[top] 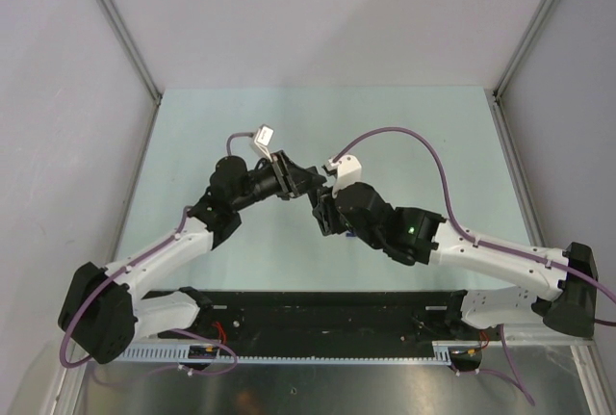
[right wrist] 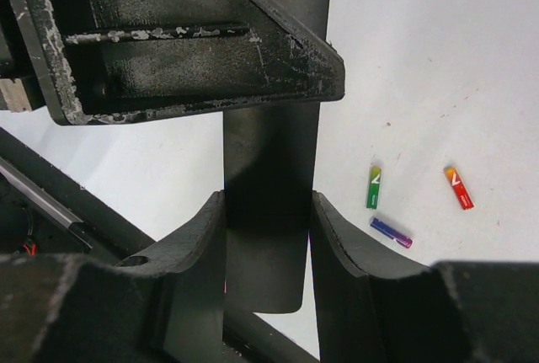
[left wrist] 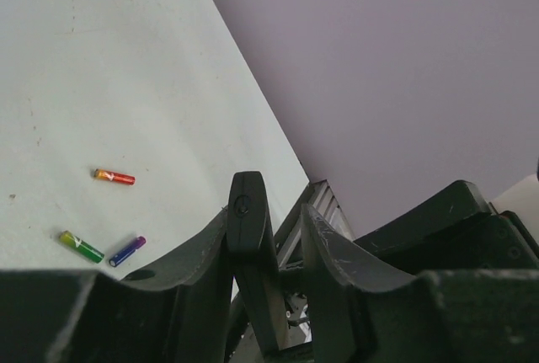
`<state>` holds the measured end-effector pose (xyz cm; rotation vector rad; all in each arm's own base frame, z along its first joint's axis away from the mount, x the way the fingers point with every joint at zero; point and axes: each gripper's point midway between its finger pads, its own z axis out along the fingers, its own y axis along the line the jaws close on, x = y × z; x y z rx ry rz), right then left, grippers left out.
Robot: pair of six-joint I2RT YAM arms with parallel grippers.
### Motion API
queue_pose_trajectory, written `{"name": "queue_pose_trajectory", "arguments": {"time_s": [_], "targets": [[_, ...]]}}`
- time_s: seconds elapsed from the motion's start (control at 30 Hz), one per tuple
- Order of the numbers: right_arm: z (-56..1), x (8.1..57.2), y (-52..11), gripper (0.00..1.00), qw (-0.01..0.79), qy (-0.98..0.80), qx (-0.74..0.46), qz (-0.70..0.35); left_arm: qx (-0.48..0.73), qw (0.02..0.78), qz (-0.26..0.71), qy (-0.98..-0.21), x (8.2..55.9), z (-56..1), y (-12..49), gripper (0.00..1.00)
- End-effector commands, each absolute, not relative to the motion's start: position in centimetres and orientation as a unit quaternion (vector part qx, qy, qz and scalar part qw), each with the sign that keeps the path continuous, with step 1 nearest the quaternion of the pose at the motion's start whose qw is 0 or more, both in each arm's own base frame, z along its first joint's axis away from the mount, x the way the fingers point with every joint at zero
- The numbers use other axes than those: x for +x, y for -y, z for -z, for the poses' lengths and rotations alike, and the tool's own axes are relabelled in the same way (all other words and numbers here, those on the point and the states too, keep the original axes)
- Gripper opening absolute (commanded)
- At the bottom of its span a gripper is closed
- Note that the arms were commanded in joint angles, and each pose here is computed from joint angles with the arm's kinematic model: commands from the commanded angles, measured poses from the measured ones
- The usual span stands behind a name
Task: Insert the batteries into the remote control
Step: Pick up the remote control from the center of the board.
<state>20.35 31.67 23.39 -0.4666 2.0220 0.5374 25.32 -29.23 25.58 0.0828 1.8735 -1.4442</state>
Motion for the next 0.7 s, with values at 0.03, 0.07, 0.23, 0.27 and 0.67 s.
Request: {"name": "queue_pose_trajectory", "arguments": {"time_s": [0.03,0.07,0.23,0.27,0.67], "targets": [[-27.7,20.5,-32.2,0.00,0.510,-0.802,-0.167,-0.260,0.059,0.386,0.597,-0.701,24.7,-28.4,30.2,0.41],[-27.7,20.5,-32.1,0.00,0.511,-0.802,-0.165,-0.260,0.061,0.383,0.599,-0.701,24.5,-28.4,30.3,0.44],[-28.2,20.7,-32.0,0.00,0.520,-0.798,-0.158,-0.260,0.059,0.378,0.599,-0.704,24.2,-27.7,30.2,0.49],[-28.3,20.6,-32.0,0.00,0.520,-0.797,-0.160,-0.261,0.059,0.377,0.598,-0.705,24.2,-27.5,30.2,0.48],[-28.4,20.2,-32.2,0.14,0.515,-0.796,-0.165,-0.271,0.054,0.376,0.597,-0.707,24.2,-27.2,30.1,0.00]]}}
